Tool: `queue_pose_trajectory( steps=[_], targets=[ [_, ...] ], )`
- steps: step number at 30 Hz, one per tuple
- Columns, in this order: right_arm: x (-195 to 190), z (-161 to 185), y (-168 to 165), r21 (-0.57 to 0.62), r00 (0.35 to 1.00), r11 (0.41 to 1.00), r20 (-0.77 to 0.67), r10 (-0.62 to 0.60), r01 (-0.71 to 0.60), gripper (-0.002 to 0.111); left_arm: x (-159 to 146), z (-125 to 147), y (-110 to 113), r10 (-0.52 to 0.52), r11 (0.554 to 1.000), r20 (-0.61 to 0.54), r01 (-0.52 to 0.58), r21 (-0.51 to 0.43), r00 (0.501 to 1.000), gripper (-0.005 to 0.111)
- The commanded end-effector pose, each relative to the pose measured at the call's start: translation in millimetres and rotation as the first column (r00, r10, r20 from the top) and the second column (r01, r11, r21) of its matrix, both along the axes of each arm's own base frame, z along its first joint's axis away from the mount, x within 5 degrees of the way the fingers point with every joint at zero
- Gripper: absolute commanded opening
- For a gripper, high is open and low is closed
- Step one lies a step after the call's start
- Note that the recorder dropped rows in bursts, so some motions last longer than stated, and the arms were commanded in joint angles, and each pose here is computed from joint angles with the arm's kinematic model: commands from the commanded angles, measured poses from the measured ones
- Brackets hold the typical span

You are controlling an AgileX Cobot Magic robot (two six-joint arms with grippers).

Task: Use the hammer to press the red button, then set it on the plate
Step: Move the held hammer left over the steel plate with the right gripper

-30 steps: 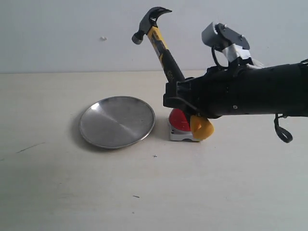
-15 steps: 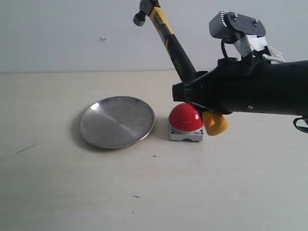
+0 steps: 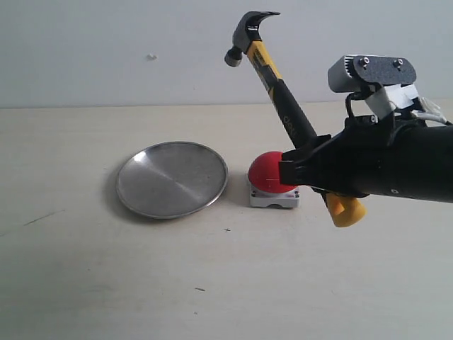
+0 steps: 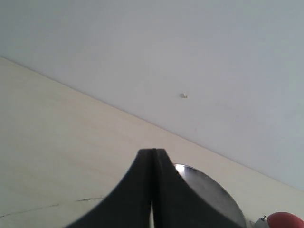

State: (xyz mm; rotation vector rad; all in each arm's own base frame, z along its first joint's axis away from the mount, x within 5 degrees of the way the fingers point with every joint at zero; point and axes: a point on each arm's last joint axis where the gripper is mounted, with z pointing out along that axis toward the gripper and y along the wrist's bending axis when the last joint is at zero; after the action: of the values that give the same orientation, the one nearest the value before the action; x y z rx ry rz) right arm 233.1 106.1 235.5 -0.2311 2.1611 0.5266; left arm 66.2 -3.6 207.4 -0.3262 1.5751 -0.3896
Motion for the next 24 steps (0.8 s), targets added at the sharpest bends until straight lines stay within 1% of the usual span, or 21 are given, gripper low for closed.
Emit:
queue_pose_trajectory(
  steps=[1,5,6,7,10,11,13,15,16,17,18,19,20,22,24],
  targets=[
    [-3.9,8.2,1.9,-0.025,0.996,0.998,0.059,0.065,-0.064,0.0,-0.2,-0.8,0.2,0.002,1.0,0.0,-0.002,-0.007,1.0,0.0],
    [-2.7,6.2,1.3,-0.048,0.996,0.997,0.061,0.066,-0.063,0.0,-0.2,-0.8,0.2,0.002,1.0,0.0,-0.002,-0.007,1.0,0.0],
    [-1.7,8.8,2.2,-0.026,0.997,0.998,0.059,0.058,-0.056,0.0,-0.2,-0.8,0.2,0.002,1.0,0.0,-0.002,-0.007,1.0,0.0],
    [0.7,14.6,4.9,0.023,0.997,0.998,0.055,0.05,-0.051,0.0,-0.2,-0.8,0.2,0.002,1.0,0.0,-0.002,-0.007,1.0,0.0],
    [1.9,27.7,16.7,0.125,0.989,0.983,0.07,0.129,-0.137,0.0,-0.2,-0.8,0.2,0.002,1.0,0.0,-0.002,-0.007,1.0,0.0],
    [4.6,26.0,22.8,0.162,0.985,0.971,0.051,0.167,-0.173,0.0,-0.2,-0.8,0.2,0.002,1.0,0.0,-0.002,-0.007,1.0,0.0],
    [7.6,17.9,30.6,0.196,0.973,0.954,0.018,0.229,-0.228,0.0,-0.2,-0.8,0.2,0.002,1.0,0.0,-0.002,-0.007,1.0,0.0],
    [11.5,9.5,37.4,0.246,0.963,0.936,-0.036,0.266,-0.25,0.0,-0.2,-0.8,0.2,0.002,1.0,0.0,-0.002,-0.007,1.0,0.0],
    [14.5,4.1,39.2,0.228,0.957,0.939,-0.075,0.281,-0.257,0.0,-0.2,-0.8,0.2,0.002,1.0,0.0,-0.002,-0.007,1.0,0.0],
    [20.4,-0.9,39.1,0.171,0.952,0.953,-0.134,0.275,-0.251,0.0,-0.2,-0.8,0.2,0.002,1.0,0.0,-0.002,-0.007,1.0,0.0],
    [26.6,-2.9,37.1,0.098,0.949,0.967,-0.192,0.251,-0.236,0.0,-0.2,-0.8,0.2,0.002,1.0,0.0,-0.002,-0.007,1.0,0.0],
    [31.6,0.4,34.9,0.069,0.951,0.979,-0.234,0.202,-0.191,0.0,-0.2,-0.8,0.2,0.002,1.0,0.0,-0.002,-0.007,1.0,0.0],
    [39.4,9.0,27.8,-0.044,0.962,0.988,-0.238,0.133,-0.147,0.0,-0.2,-0.8,0.2,0.002,1.0,0.0,-0.002,-0.007,1.0,0.0],
    [42.7,20.8,22.2,-0.095,0.971,0.991,-0.228,0.071,-0.094,0.0,-0.2,-0.8,0.2,0.002,1.0,0.0,-0.002,-0.007,1.0,0.0],
    [46.1,34.0,17.6,-0.117,0.982,0.993,-0.19,0.013,-0.036,0.0,-0.2,-0.8,0.2,0.002,1.0,0.0,-0.002,-0.007,1.0,0.0]
  ],
)
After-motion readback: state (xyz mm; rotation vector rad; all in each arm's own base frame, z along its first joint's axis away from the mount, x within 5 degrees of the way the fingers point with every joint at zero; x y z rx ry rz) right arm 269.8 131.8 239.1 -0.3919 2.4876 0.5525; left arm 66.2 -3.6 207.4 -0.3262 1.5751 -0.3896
